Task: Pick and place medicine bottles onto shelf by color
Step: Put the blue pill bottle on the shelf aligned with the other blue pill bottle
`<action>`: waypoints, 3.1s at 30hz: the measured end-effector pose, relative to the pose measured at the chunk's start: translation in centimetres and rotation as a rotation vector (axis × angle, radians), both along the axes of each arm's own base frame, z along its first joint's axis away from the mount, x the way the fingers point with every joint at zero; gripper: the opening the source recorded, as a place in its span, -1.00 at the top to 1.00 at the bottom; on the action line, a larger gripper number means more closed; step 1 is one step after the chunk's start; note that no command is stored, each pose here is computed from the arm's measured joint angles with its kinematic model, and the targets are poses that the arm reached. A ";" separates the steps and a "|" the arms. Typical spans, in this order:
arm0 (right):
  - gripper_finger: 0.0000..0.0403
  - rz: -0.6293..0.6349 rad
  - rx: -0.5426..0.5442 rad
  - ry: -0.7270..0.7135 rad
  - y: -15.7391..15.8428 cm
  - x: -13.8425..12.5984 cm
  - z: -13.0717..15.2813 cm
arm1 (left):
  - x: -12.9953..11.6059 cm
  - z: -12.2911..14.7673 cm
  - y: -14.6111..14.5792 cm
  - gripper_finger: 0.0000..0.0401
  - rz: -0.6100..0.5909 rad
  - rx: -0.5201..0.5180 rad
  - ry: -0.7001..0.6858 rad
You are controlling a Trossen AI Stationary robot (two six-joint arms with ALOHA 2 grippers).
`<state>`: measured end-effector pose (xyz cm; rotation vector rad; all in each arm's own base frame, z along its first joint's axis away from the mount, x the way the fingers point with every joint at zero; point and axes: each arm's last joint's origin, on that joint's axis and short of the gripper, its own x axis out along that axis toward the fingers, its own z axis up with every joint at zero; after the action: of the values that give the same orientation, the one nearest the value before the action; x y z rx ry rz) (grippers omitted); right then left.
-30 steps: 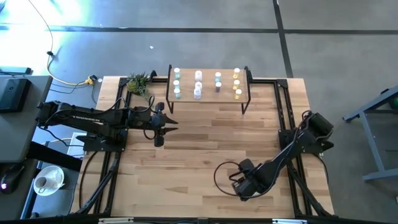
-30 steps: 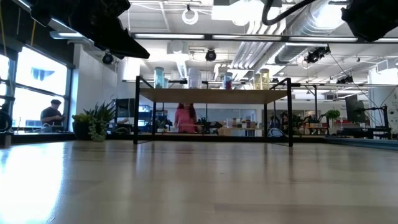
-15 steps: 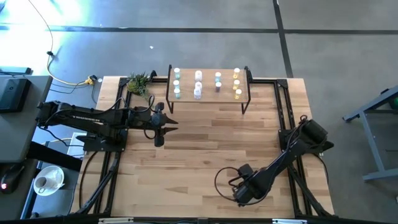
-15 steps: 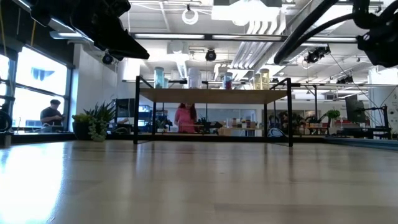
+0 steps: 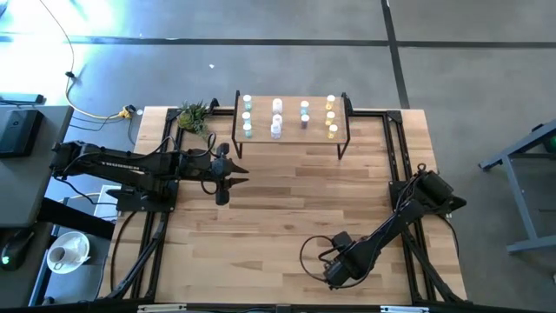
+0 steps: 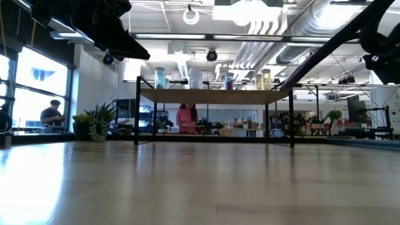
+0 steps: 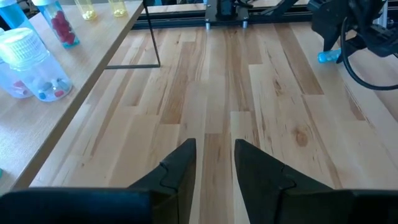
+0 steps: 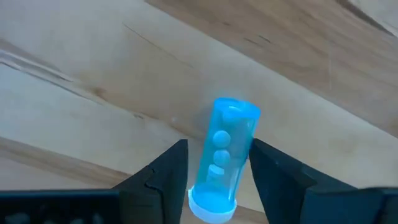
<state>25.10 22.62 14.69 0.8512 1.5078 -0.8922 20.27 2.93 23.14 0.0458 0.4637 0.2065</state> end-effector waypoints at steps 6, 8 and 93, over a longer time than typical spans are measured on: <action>0.48 -0.009 0.003 -0.002 -0.7 0.6 0.0 | 0.0 0.0 0.0 0.49 0.000 0.000 0.000; 0.57 0.007 0.006 -0.003 -0.9 0.8 0.0 | 0.0 0.0 0.0 0.49 0.000 0.000 0.000; 0.66 -0.035 0.633 -1.268 -22.0 18.2 7.2 | -0.6 -1.0 -8.7 0.50 -0.379 0.840 0.216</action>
<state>43.26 0.58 21.93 1.4962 0.5882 0.2235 19.62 -5.79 22.18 0.9784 0.5471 0.0097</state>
